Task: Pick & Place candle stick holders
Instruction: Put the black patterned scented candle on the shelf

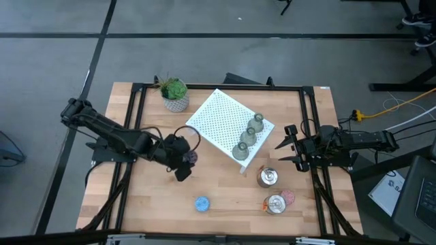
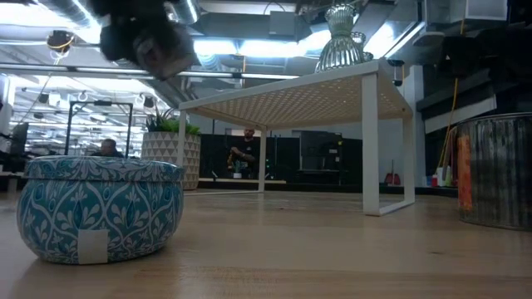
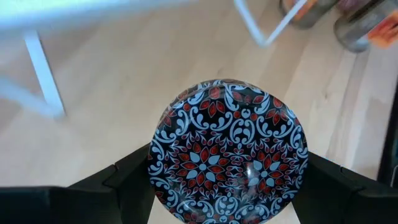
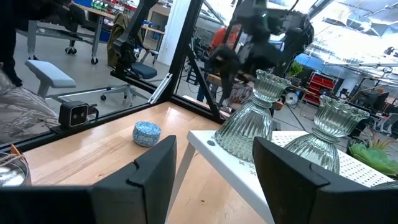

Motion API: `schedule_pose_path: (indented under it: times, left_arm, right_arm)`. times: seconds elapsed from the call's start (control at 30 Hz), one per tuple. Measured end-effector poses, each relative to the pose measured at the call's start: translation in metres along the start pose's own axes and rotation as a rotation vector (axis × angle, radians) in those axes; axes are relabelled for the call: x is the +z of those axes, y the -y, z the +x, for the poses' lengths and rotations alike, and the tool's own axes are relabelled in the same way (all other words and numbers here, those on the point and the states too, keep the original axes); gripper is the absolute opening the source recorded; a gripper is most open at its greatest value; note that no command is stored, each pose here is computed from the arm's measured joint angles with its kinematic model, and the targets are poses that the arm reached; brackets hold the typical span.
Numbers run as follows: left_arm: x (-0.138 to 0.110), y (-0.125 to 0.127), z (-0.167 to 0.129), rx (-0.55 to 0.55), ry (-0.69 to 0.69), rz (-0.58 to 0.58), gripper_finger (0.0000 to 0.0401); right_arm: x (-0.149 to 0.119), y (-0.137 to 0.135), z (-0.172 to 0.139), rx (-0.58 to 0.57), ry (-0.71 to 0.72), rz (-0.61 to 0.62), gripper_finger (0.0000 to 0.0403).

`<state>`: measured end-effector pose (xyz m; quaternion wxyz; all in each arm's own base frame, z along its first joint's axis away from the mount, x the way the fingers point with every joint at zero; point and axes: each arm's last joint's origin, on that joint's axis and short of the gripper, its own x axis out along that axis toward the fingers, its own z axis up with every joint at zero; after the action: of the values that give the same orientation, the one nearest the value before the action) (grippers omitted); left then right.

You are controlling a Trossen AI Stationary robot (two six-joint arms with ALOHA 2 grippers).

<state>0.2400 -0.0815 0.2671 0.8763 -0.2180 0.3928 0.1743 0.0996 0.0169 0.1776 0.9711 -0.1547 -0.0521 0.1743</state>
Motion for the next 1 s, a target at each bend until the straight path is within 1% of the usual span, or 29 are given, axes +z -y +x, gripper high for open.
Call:
schedule_pose_path:
  times: [0.17, 0.3, 0.5, 0.67, 0.87, 1.0]
  left_arm:
    - [0.029, -0.006, -0.006, -0.003, 0.057, 0.085, 0.0287]
    - [0.055, -0.017, -0.01, -0.023, 0.08, 0.141, 0.0287]
    - [0.092, -0.037, -0.014, -0.055, 0.104, 0.177, 0.0287]
    - [0.119, -0.053, -0.006, -0.082, 0.091, 0.205, 0.0287]
    - [0.16, -0.068, 0.014, -0.116, 0.072, 0.264, 0.0287]
    - [0.187, -0.079, 0.03, -0.069, 0.012, 0.314, 0.0287]
  right_arm:
    - [0.0, 0.0, 0.0, 0.0, 0.0, 0.0, 0.0215]
    - [0.0, 0.0, 0.0, 0.0, 0.0, 0.0, 0.0215]
    - [0.0, 0.0, 0.0, 0.0, 0.0, 0.0, 0.0215]
    - [0.0, 0.0, 0.0, 0.0, 0.0, 0.0, 0.0215]
    - [0.0, 0.0, 0.0, 0.001, 0.0, 0.0, 0.0215]
    - [0.0, 0.0, 0.0, 0.0, 0.0, 0.0, 0.0215]
